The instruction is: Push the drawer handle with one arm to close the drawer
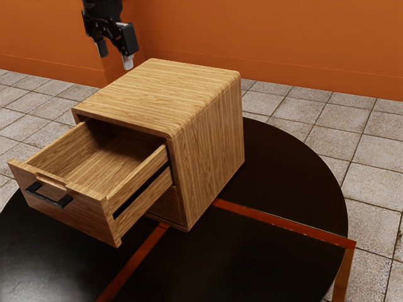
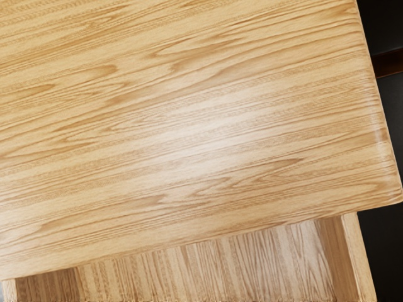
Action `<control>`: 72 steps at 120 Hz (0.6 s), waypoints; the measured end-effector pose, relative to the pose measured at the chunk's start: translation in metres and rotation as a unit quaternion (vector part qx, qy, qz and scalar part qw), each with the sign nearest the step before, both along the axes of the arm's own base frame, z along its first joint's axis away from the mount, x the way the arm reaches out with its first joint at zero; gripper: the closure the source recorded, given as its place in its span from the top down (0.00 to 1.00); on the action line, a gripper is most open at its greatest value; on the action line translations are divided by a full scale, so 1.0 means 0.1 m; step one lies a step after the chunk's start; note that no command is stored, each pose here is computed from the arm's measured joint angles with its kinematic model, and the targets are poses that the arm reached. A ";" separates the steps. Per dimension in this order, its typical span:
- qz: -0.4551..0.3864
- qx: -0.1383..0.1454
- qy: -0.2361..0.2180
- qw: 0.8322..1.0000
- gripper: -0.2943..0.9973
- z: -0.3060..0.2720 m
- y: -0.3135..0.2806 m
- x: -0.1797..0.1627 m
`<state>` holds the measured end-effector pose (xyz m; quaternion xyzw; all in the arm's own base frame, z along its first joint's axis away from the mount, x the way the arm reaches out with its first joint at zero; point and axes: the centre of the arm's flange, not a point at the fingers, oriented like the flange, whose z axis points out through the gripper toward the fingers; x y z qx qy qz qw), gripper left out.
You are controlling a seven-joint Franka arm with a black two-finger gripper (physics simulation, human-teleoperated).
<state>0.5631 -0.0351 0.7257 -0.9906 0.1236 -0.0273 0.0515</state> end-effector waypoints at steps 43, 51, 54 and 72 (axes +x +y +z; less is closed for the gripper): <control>-0.007 -0.035 0.017 0.999 0.77 -0.02 0.13 -1.06; -0.002 -0.035 0.014 0.999 0.77 -0.08 0.21 -1.39; 0.001 -0.034 0.013 0.999 0.77 -0.11 0.23 -1.51; 0.024 -0.027 0.004 0.999 0.51 -0.52 0.39 -2.10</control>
